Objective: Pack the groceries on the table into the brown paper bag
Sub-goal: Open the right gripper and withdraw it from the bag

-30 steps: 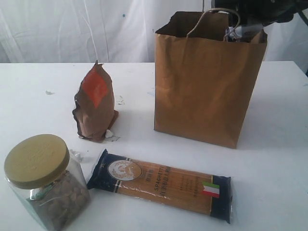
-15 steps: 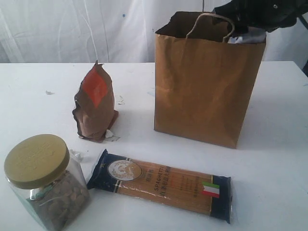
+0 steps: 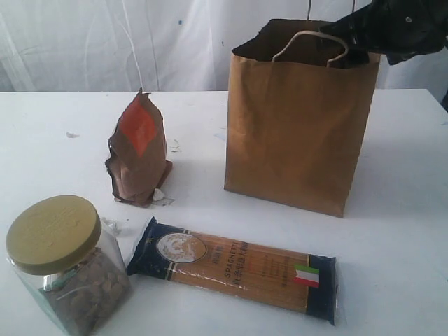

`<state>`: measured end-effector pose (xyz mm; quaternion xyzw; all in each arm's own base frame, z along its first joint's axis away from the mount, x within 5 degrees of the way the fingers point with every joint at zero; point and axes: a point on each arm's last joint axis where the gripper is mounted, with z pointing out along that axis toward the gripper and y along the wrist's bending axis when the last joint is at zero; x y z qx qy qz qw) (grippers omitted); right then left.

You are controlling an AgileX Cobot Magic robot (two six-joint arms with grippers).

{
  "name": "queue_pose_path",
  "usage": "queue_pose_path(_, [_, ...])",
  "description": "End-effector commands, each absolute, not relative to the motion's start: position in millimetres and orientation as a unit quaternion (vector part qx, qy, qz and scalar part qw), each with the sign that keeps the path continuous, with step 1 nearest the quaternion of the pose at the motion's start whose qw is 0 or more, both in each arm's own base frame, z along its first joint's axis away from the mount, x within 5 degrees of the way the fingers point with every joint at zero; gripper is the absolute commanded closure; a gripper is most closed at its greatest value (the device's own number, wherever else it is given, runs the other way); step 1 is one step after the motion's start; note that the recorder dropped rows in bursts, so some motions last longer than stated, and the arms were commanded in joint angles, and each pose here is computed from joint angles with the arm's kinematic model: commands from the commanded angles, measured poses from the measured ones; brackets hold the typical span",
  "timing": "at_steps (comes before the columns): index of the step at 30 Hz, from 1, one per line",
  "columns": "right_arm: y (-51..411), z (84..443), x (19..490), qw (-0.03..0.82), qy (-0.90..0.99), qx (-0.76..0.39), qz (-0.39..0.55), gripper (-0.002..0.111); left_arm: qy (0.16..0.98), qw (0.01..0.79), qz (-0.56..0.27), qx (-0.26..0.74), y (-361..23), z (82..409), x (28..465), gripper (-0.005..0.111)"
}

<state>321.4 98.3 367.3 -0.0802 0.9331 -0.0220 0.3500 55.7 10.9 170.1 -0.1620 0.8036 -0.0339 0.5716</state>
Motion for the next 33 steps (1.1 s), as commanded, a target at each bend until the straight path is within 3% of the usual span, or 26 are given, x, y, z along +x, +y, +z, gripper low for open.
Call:
queue_pose_path(1, [95.5,369.0,320.2,0.353,0.930,-0.094,-0.028,0.052,0.803,0.573,-0.034,-0.160,10.7,169.2,55.5,0.107])
queue_pose_path(7, [95.9,379.3,320.0,0.392,0.914,-0.099,-0.021,0.075,0.803,0.573,-0.034,-0.160,10.7,169.2,55.5,0.107])
queue_pose_path(12, [89.7,407.9,309.6,0.467,0.878,-0.100,-0.024,0.083,0.803,0.573,-0.034,-0.160,10.7,169.2,55.5,0.107])
queue_pose_path(22, [42.0,456.3,291.4,0.571,0.794,-0.045,-0.206,0.108,0.803,0.573,-0.034,-0.160,10.7,169.2,55.5,0.107])
queue_pose_path(27, [-10.9,435.3,308.0,0.508,0.826,0.044,-0.242,0.108,0.803,0.573,-0.034,-0.160,10.7,169.2,55.5,0.107])
queue_pose_path(33, [-54.1,368.7,310.9,0.409,0.884,0.172,-0.144,0.108,0.803,0.573,-0.034,-0.160,10.7,169.2,55.5,0.107])
